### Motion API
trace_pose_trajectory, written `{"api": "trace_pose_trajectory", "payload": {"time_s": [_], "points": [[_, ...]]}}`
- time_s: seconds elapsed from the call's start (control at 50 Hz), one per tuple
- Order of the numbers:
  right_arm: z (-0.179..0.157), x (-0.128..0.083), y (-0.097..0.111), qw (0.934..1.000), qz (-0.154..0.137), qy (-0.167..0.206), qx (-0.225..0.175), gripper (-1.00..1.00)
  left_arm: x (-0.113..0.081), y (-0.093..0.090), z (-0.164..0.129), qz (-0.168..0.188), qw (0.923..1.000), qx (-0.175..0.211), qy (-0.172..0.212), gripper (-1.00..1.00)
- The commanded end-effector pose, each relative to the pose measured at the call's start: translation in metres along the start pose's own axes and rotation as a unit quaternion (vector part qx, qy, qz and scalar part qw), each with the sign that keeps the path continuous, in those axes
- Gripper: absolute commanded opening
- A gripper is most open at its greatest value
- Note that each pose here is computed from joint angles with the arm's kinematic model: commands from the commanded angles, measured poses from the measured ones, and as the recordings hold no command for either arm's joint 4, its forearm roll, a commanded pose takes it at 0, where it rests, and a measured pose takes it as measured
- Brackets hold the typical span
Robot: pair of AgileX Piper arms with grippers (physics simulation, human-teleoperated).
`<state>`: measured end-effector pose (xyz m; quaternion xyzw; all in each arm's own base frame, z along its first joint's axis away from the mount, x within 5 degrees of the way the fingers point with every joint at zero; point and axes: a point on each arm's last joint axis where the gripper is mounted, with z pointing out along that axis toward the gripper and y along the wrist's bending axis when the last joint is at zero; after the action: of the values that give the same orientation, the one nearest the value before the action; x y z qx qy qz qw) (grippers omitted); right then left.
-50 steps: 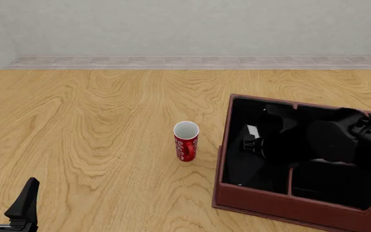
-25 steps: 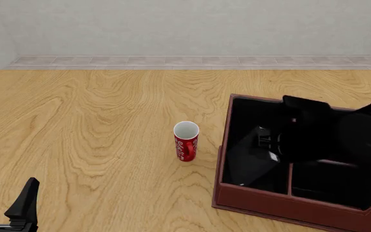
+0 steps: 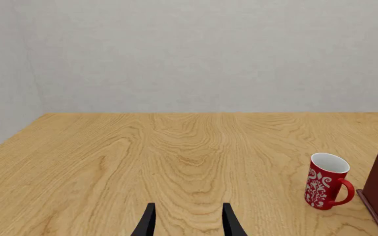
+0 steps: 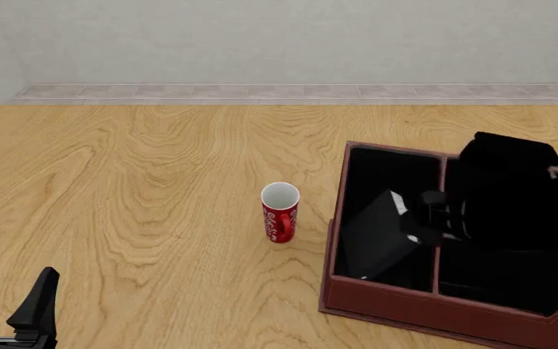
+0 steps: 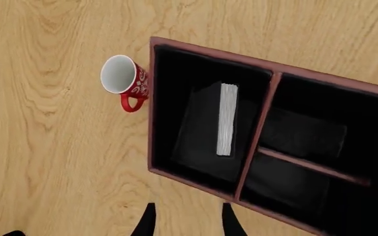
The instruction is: Pick up the book and place it in the left compartment of the caddy.
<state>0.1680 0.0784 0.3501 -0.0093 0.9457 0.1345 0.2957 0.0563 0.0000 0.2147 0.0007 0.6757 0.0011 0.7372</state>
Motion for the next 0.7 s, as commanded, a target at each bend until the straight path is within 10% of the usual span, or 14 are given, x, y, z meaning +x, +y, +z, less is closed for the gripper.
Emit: {"api": "trace_pose_trajectory", "payload": {"time_s": [0.02,0.7], "points": [[-0.04,0.002,0.003,0.9992,-0.023,-0.028,-0.019,1.0,0.0,0.0,0.0,0.0,1.0,0.0,0.0,1.0],[-0.106,0.058,-0.021,0.9923,-0.083,-0.077,-0.049,1.0,0.0,0.0,0.0,0.0,1.0,0.0,0.0,1.0]]}}
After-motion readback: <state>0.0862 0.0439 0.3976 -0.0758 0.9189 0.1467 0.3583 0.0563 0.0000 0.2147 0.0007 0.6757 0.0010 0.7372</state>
